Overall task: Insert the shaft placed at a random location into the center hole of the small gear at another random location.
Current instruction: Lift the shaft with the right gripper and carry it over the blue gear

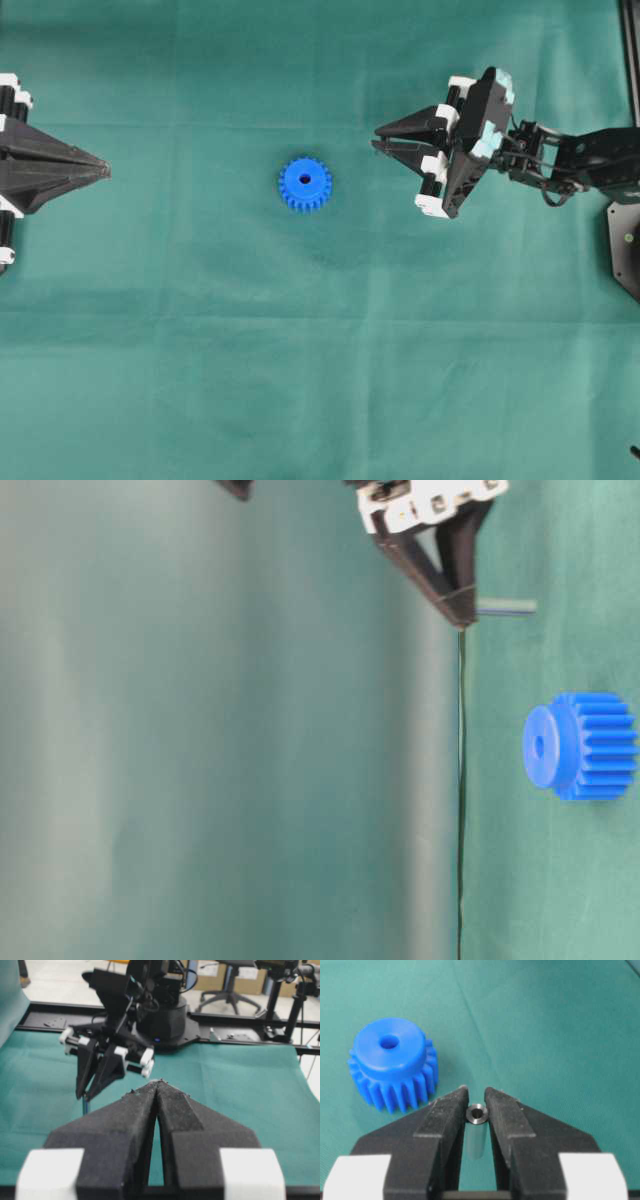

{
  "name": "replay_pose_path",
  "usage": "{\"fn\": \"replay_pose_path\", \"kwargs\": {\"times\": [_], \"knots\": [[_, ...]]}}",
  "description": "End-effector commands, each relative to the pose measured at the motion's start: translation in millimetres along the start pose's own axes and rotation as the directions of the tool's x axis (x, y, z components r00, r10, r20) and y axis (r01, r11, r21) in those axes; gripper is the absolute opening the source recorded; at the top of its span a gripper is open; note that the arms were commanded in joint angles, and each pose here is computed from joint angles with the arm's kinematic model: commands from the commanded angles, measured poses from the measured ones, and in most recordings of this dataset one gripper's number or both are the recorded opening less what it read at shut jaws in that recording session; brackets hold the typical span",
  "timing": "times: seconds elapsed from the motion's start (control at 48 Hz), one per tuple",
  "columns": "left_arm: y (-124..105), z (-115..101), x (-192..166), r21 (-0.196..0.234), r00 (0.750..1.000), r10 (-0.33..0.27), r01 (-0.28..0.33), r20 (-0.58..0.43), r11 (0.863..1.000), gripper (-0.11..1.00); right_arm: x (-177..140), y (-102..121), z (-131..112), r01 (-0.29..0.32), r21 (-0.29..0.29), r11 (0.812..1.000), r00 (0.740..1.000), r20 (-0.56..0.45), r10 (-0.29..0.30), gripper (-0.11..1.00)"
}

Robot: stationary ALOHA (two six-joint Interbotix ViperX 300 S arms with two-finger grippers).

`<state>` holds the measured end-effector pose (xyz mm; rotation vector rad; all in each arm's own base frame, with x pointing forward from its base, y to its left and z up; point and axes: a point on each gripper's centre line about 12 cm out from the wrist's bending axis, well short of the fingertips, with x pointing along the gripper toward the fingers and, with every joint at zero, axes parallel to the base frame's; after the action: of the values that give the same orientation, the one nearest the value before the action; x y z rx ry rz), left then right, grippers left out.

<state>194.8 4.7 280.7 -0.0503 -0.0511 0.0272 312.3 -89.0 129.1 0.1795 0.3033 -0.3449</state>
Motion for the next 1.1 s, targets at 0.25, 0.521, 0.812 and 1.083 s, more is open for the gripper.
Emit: {"fn": "replay_pose_path", "kwargs": {"times": [0.25,0.521,0.812,1.083], "knots": [[0,3,1,-0.003,1.000,0.002,-0.002,0.008,1.000,-0.01,-5,6,24,-0.015,-0.013,1.000,1.000,0.006,0.015,0.16],[0,3,1,-0.001,1.000,0.002,-0.002,0.009,1.000,-0.01,10,22,36,-0.056,-0.026,0.998,0.998,0.029,0.056,0.16],[0,3,1,-0.003,1.000,0.002,-0.002,0.008,1.000,-0.01,44,50,52,-0.117,-0.060,0.991,0.993,0.028,0.118,0.16],[0,3,1,-0.004,1.000,0.002,-0.002,0.009,1.000,-0.01,67,64,64,-0.146,-0.090,0.985,0.989,0.018,0.148,0.16]]}}
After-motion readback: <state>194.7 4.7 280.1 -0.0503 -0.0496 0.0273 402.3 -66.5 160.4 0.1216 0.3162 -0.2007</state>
